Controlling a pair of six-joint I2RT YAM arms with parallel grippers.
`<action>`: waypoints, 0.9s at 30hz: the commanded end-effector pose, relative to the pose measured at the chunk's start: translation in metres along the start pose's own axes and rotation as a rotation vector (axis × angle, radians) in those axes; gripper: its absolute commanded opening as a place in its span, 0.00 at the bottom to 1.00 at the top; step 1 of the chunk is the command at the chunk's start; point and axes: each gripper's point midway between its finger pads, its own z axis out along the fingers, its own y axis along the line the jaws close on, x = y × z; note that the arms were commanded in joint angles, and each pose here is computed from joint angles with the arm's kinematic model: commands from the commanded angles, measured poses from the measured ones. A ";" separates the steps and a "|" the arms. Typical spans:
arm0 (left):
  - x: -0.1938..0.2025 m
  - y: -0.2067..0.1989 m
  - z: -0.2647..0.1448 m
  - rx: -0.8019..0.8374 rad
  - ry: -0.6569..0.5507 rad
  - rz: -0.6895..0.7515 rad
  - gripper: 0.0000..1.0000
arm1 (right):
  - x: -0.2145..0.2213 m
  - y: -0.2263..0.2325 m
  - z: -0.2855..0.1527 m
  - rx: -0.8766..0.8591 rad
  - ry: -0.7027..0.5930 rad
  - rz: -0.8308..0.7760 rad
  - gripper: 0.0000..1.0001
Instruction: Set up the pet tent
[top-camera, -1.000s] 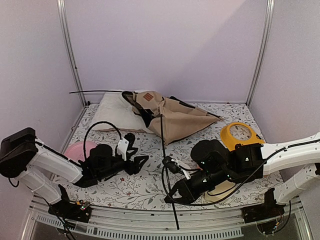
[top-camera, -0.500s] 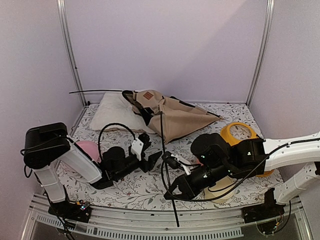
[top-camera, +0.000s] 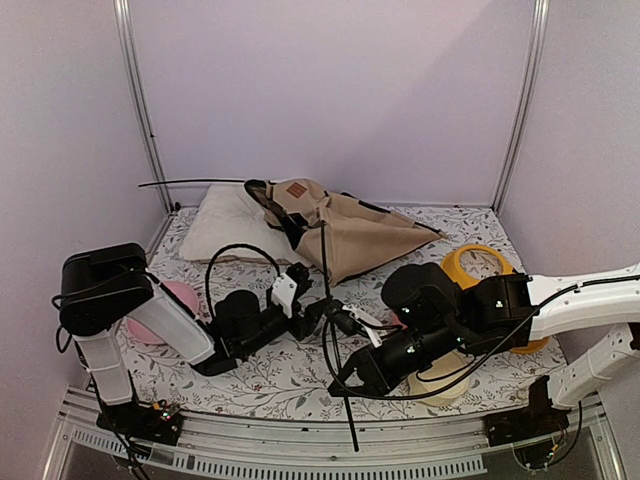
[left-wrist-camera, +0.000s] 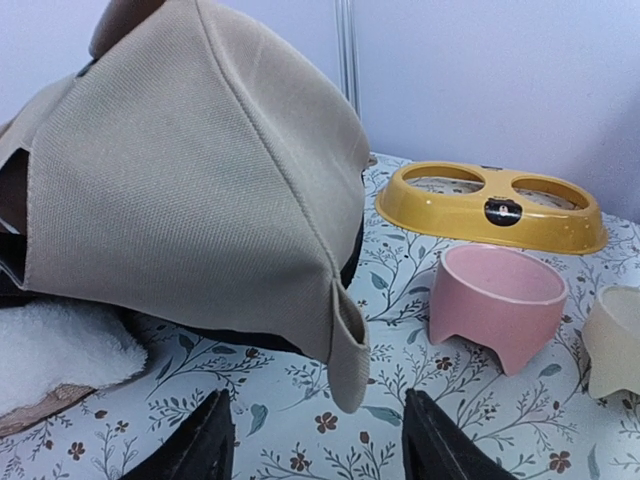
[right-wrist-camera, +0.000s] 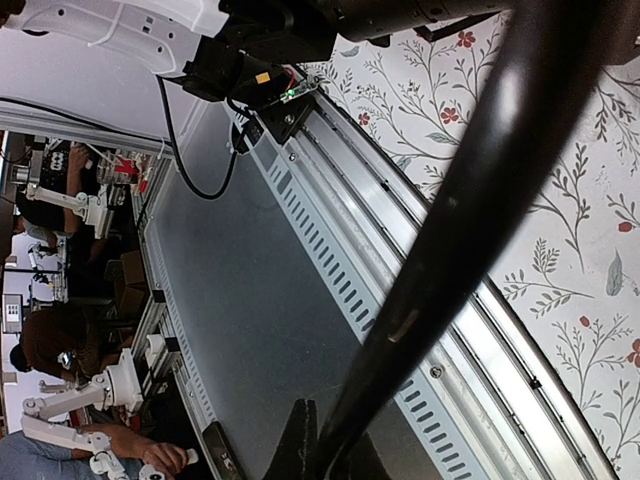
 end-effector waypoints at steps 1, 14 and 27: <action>-0.005 -0.011 0.009 0.017 -0.020 0.011 0.57 | -0.028 0.008 -0.009 -0.001 -0.096 -0.061 0.00; 0.006 -0.018 0.021 0.005 0.013 0.022 0.47 | -0.030 0.009 -0.014 0.003 -0.116 -0.054 0.00; 0.005 -0.013 0.025 -0.032 0.012 0.017 0.36 | -0.033 0.011 -0.019 0.001 -0.133 -0.053 0.00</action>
